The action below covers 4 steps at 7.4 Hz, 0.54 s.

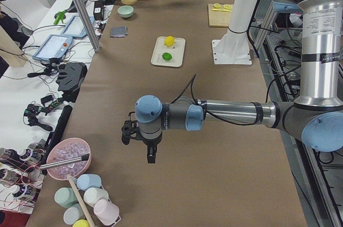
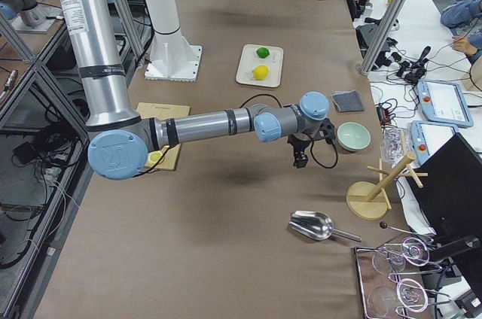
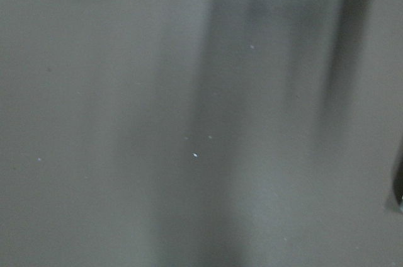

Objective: Place all lemons on tray

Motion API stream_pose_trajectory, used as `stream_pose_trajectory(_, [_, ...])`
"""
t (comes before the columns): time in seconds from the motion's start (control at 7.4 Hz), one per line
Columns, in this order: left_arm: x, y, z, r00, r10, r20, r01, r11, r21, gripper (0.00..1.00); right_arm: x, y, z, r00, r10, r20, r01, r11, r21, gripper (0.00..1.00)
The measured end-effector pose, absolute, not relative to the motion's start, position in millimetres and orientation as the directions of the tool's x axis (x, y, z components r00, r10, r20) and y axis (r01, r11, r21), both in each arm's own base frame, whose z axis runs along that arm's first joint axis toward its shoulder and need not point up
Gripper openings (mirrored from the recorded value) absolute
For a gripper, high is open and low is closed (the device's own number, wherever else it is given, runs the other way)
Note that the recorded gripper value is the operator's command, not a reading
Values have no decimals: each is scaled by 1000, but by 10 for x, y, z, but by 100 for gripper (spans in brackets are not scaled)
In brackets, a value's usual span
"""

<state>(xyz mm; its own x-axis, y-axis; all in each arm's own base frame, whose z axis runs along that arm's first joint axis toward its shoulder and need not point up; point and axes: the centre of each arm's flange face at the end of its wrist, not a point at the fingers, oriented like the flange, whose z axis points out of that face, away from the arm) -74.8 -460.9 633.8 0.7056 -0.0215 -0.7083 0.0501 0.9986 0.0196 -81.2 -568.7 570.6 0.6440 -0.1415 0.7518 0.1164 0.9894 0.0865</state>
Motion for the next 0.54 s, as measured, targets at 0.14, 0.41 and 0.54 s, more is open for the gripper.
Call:
stream_pose_trajectory(0.14, [-750,-4609,6336,706,-22,-708,51,999,20,98,-610,-5589,5887,659,-88,747,87,995,41,99])
stream_pose_trajectory(0.41, [-751,-4610,6331,706,-21,-708,51,998,21,98,-278,-5383,6182,674,-19,739,40,999,-12,99])
stream_pose_trajectory(0.54, [-751,-4609,6331,706,-21,-708,51,998,21,98,-156,-5308,6272,676,3,737,23,999,-25,99])
